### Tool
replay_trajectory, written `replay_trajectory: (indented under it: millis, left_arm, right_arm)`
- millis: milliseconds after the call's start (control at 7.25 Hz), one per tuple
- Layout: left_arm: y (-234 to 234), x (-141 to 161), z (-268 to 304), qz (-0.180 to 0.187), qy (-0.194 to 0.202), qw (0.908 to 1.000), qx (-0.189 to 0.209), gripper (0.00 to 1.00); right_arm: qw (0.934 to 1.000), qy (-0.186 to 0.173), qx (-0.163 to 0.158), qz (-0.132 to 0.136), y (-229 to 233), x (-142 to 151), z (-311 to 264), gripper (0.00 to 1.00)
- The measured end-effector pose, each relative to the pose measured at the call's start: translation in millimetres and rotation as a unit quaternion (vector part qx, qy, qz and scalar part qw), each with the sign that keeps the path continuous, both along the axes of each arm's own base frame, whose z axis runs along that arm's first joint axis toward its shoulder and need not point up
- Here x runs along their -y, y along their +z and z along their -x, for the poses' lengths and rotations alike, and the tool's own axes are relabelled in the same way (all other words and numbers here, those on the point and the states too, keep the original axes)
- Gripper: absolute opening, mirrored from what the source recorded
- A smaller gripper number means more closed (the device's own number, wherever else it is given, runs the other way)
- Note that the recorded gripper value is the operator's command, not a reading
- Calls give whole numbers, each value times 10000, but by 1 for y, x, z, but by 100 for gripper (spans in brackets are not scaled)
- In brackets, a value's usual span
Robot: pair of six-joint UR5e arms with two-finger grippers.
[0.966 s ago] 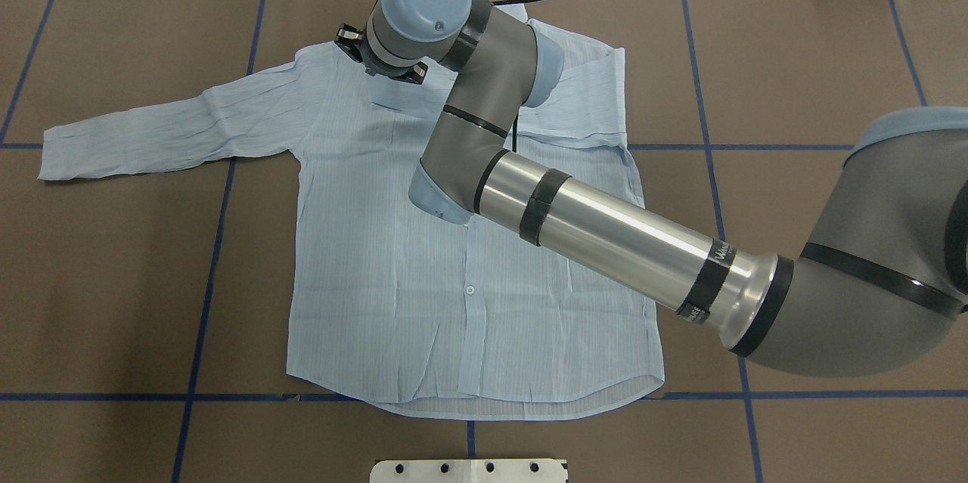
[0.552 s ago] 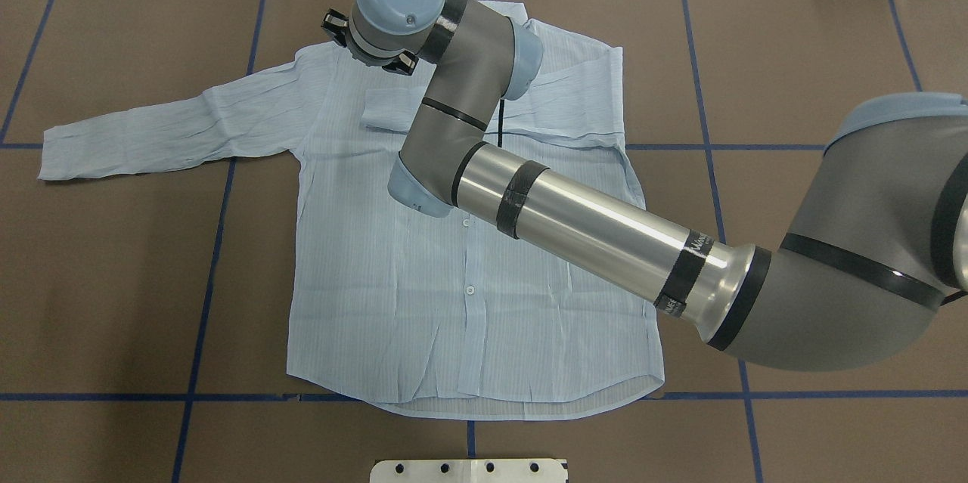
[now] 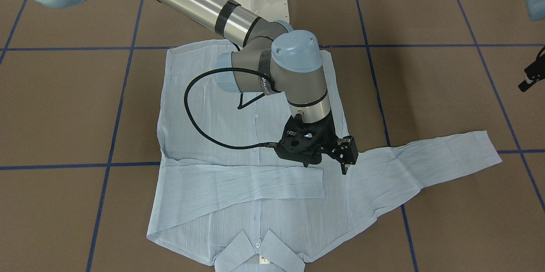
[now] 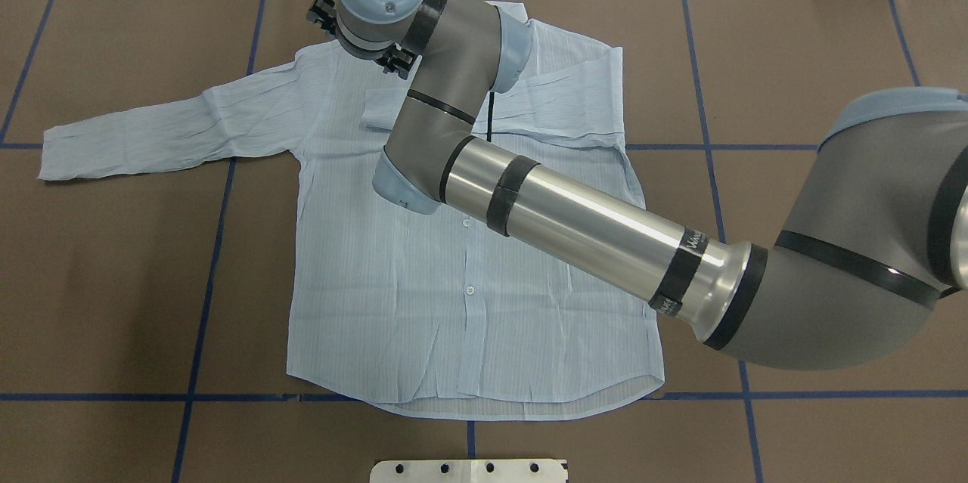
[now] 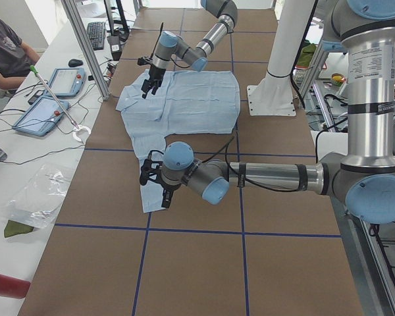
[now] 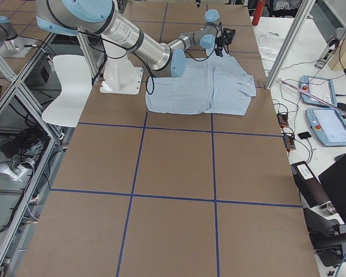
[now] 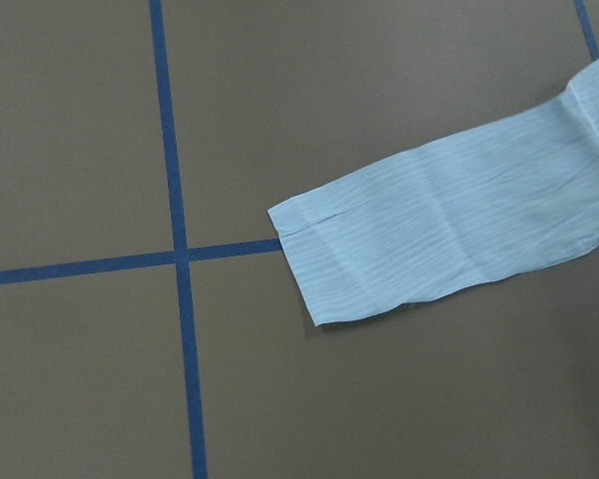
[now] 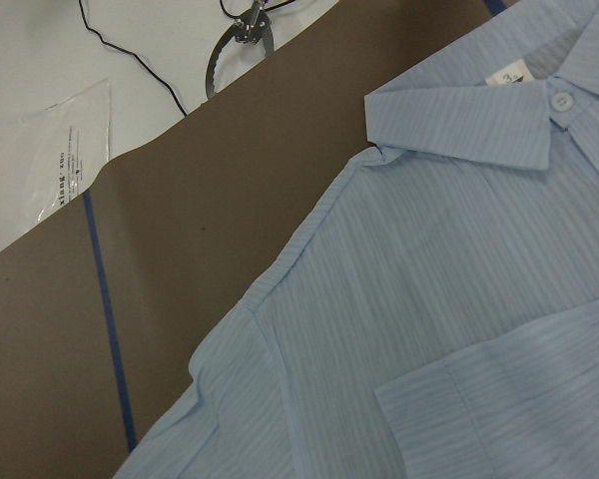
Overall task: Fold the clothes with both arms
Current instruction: 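Release the sleeve on the shirt and lift the right gripper away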
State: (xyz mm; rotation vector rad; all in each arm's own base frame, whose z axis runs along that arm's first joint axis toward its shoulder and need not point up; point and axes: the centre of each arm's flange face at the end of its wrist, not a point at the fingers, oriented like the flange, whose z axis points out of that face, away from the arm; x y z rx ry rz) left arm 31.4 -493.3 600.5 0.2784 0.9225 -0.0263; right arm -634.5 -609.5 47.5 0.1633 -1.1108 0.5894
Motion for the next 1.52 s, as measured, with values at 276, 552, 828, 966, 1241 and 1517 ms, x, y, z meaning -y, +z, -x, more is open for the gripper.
replay_trajectory:
  millis: [276, 552, 828, 966, 1241, 1517]
  left_arm:
    - [28, 42, -30, -54, -41, 10000, -73, 92]
    - [50, 61, -70, 8, -130, 9998, -125, 80]
    - [63, 72, -100, 66, -218, 9997, -35, 62]
    - [68, 76, -108, 102, -247, 9996, 33, 62]
    - [74, 81, -119, 115, -286, 9994, 166, 62]
    - [84, 86, -125, 148, -347, 9988, 319, 61]
  right_arm:
    - [9994, -155, -202, 250, 63, -22, -42, 99]
    - [9979, -372, -293, 452, 143, -19, -117, 98]
    - [9961, -710, -510, 143, 220, -32, -207, 98]
    - [9953, -771, -579, 80, 239, -34, -235, 99]
    - [9948, -747, -678, 129, 263, -41, -267, 99]
    - [9946, -733, -715, 152, 272, -46, -277, 99]
